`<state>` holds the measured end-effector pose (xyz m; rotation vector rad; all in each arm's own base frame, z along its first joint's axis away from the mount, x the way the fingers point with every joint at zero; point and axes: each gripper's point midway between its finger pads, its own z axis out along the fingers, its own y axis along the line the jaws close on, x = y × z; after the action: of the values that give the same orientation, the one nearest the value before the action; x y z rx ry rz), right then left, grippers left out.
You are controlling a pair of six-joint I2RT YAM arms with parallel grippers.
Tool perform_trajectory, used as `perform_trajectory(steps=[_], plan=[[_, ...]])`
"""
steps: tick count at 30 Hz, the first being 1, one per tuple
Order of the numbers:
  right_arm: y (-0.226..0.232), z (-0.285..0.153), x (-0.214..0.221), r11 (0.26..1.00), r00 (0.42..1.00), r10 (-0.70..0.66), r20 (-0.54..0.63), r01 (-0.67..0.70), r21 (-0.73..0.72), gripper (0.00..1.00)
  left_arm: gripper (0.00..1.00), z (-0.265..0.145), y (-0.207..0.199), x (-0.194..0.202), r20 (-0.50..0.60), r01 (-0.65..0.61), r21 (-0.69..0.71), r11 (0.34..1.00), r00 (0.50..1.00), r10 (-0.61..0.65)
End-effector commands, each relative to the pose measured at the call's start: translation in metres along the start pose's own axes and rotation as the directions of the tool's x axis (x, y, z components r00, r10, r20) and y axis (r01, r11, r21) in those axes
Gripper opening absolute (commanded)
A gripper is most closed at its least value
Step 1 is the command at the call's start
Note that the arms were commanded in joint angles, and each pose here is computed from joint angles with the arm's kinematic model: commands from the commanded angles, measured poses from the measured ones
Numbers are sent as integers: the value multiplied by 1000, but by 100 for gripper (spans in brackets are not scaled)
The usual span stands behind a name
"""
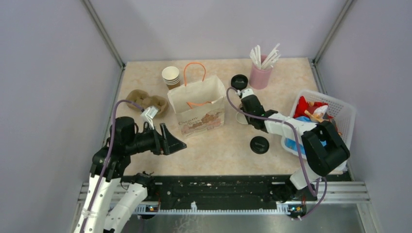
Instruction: Pack the takeout coffee
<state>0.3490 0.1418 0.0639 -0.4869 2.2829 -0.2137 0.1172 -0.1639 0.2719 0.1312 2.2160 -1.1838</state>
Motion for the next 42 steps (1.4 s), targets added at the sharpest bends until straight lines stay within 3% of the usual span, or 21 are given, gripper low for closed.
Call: perform_trajectory(steps=[1,5,7,10,12,18,23,29,34,37,42], plan=[[-8,-12,-43,998,989,44,140,-51,47,3,83,8,0,-17,65,-61,22,998,996,60],[9,-42,-43,990,990,132,54,-129,-55,0,82,16,9,-30,107,-67,-12,998,992,68],[44,-69,-29,946,973,184,-139,-214,-245,0,81,22,12,-31,106,-47,-10,999,993,48],[93,-125,17,833,858,125,-498,-363,-416,0,82,32,22,-23,56,26,-16,1000,998,-25],[110,-155,35,797,810,77,-581,-401,-452,0,82,36,23,-18,13,85,-15,996,996,-84],[109,-172,49,820,762,84,-643,-419,-390,0,85,38,17,-21,-38,144,-21,989,989,-144],[107,-175,52,829,756,86,-649,-416,-374,0,86,40,10,-32,-65,134,-14,991,989,-135],[108,-161,68,856,738,36,-674,-371,-359,15,85,55,17,-37,-48,158,10,987,986,-157],[111,-152,68,861,743,26,-669,-356,-362,21,85,61,15,-48,-15,162,31,986,987,-162],[104,-153,60,877,760,29,-649,-331,-349,28,85,62,18,-48,-24,156,18,988,987,-156],[62,-181,8,894,864,147,-482,-325,-310,63,85,61,20,-47,-35,141,-4,990,989,-141]])
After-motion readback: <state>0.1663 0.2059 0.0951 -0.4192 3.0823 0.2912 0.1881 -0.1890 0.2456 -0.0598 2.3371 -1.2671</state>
